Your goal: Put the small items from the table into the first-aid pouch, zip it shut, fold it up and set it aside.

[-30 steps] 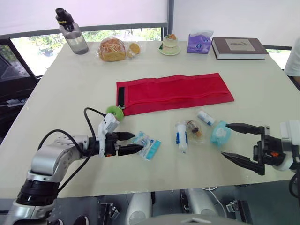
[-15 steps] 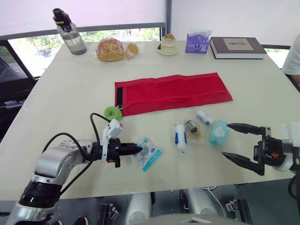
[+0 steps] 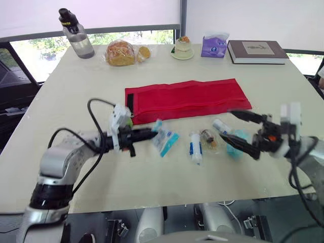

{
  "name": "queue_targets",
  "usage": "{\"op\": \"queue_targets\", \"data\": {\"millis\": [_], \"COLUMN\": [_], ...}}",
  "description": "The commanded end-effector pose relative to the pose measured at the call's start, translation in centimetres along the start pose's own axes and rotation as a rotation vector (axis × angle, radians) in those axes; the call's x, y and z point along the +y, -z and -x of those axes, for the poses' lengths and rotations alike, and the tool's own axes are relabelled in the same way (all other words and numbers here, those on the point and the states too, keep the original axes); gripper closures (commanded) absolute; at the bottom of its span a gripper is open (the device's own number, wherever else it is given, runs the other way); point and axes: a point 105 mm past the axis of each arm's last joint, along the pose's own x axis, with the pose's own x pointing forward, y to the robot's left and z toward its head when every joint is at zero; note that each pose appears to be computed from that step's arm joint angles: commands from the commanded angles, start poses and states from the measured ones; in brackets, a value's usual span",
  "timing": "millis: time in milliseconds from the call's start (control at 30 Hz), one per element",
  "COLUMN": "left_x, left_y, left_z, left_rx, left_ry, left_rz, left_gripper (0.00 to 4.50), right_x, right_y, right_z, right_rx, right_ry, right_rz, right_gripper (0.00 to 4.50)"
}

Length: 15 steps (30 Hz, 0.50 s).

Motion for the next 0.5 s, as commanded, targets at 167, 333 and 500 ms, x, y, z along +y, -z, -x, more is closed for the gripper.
{"op": "queue_targets", "data": {"millis": [167,333,500], "left_x": [-0.1,-0.3,-0.8], "left_y": [-4.1,-5.1,-5.8], "left_z": [-3.0,-4.1,-4.7], "left_rx": [-0.023,-0.023,-0.057], "left_ry": [0.021,-0.004,0.016], "left_rz": [-0.305,-0.436,-0.466], "left_gripper": [4.45,4.45,4.45], "right_x": [-1.5,-0.1,0.0], "right_y": [0.8,-0.8,0.1], "right_z": [-4.3,-6.9,-7.8], "right_rx": [0.238,0.245,0.299], "right_ry": [0.061,-0.011,0.017], "right_rz": [-0.126,-0.218,-0.293], "right_gripper": [0.00,0.00,0.00]}}
